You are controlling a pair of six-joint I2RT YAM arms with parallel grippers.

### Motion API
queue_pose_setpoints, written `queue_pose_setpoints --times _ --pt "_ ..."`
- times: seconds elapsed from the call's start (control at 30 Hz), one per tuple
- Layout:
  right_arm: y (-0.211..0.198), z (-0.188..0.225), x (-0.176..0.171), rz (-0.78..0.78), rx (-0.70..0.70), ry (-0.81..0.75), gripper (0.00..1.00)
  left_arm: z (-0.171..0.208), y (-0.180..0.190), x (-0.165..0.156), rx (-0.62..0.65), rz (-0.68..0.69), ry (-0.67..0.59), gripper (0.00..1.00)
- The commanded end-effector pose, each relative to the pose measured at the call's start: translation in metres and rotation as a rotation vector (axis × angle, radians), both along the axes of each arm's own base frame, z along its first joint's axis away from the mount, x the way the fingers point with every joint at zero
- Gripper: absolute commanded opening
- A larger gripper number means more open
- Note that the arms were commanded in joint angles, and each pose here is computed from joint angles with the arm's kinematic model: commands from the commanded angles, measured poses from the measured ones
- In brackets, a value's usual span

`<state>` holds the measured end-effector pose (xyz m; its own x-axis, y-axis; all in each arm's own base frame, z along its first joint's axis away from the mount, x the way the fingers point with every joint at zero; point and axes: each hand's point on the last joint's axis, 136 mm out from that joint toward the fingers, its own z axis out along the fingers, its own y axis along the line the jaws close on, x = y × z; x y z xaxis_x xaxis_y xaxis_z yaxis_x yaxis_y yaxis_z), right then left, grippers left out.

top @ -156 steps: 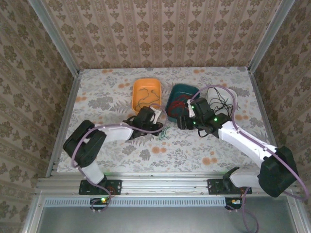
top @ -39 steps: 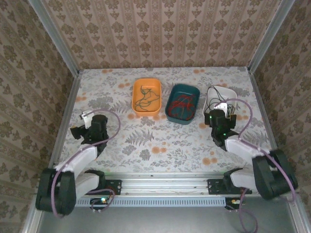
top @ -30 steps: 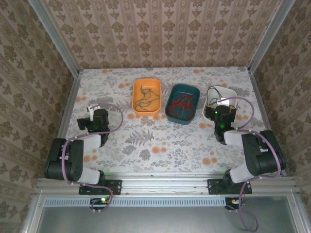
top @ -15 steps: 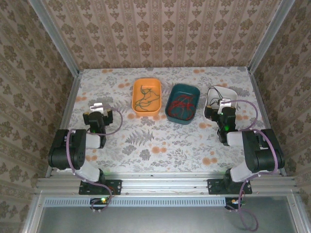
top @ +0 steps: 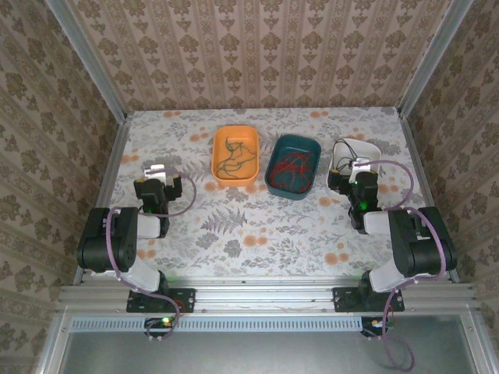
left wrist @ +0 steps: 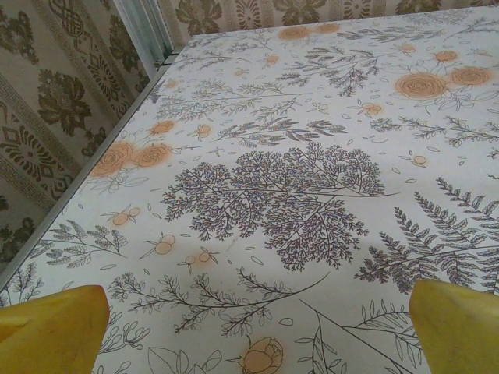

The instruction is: Untangle the cables

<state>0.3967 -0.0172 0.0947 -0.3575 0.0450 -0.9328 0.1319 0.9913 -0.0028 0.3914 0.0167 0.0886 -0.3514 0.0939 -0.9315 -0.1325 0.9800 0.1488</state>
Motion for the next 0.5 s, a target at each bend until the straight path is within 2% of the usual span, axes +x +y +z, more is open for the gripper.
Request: queue_pose_setpoints --times 0.0,0.47 --pt "0.0044 0.0031 0.0025 0.022 0.005 -0.018 1.0 0.0105 -0.0008 0.0047 0.001 -0.011 -0.041 1.0" --pt "0.005 0.0032 0.0021 0.031 0.008 -0.019 1.0 0.0109 -0.0004 0.0048 0.0 -0.011 -0.042 1.0"
